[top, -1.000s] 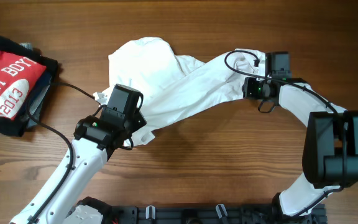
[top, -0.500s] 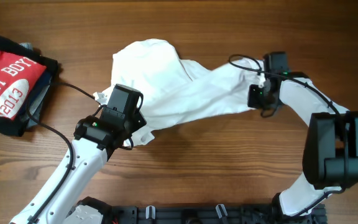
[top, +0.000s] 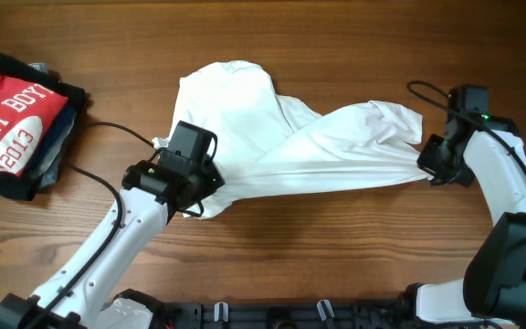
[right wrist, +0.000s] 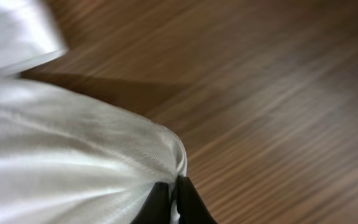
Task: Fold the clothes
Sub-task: 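Pull the shirt edge rightward with the right gripper to spread it, then release with the left gripper and move it to the shirt's lower-left hem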
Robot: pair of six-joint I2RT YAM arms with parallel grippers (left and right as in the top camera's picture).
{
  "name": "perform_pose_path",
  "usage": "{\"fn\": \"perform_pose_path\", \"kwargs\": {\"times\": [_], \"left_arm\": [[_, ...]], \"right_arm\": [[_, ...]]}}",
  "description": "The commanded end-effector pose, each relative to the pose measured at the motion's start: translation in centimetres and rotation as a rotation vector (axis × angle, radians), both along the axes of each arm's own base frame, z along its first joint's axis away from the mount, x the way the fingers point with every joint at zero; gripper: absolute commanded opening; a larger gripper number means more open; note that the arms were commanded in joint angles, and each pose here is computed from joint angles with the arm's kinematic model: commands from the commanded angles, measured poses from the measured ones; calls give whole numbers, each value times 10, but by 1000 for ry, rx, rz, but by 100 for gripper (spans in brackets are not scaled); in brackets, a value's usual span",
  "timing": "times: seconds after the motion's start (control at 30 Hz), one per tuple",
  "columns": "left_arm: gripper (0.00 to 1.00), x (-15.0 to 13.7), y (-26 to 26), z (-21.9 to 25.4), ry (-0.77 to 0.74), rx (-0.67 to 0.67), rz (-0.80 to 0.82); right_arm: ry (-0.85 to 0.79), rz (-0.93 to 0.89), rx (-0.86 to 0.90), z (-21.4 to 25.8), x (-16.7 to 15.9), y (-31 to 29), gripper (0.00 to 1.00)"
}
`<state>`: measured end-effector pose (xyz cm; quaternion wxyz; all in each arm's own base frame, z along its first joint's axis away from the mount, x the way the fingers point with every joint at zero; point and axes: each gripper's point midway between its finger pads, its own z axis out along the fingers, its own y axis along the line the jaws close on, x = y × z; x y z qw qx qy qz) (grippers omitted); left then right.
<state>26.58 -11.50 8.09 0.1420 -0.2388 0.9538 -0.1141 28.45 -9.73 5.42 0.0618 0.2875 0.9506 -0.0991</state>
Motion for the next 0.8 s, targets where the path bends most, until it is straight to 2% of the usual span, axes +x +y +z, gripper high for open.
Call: {"fn": "perform_pose_path", "kwargs": {"times": [0.0,0.13,0.17,0.2,0.23,0.27,0.4,0.43,0.57,0.77], "left_arm": [[4,-8,-34,-4,45,-115,-96],[7,-21,-78,5,48,-242,-227],[21,-24,-85,7,47,-258,-253],[45,-28,-92,8,44,-261,-278],[53,-32,-97,8,46,-261,-297],[56,-35,-100,8,50,-263,-312],[60,-41,-105,8,35,-245,-396],[57,-35,-90,6,14,-182,-388],[59,-29,-17,-4,36,88,-217],[65,-36,3,-41,154,184,-186]], "right_arm": [[18,-181,-135,9,-20,-44,4],[22,-282,-170,11,-31,-61,4],[18,-300,-170,11,-32,-62,4],[16,-300,-171,11,-32,-62,4],[15,-301,-172,11,-31,-63,4],[13,-301,-175,11,-31,-63,4],[9,-301,-180,11,-30,-64,4],[9,-301,-180,12,-30,-64,4],[6,-301,-179,11,-29,-64,4],[5,-300,-171,11,-29,-63,4]]}}
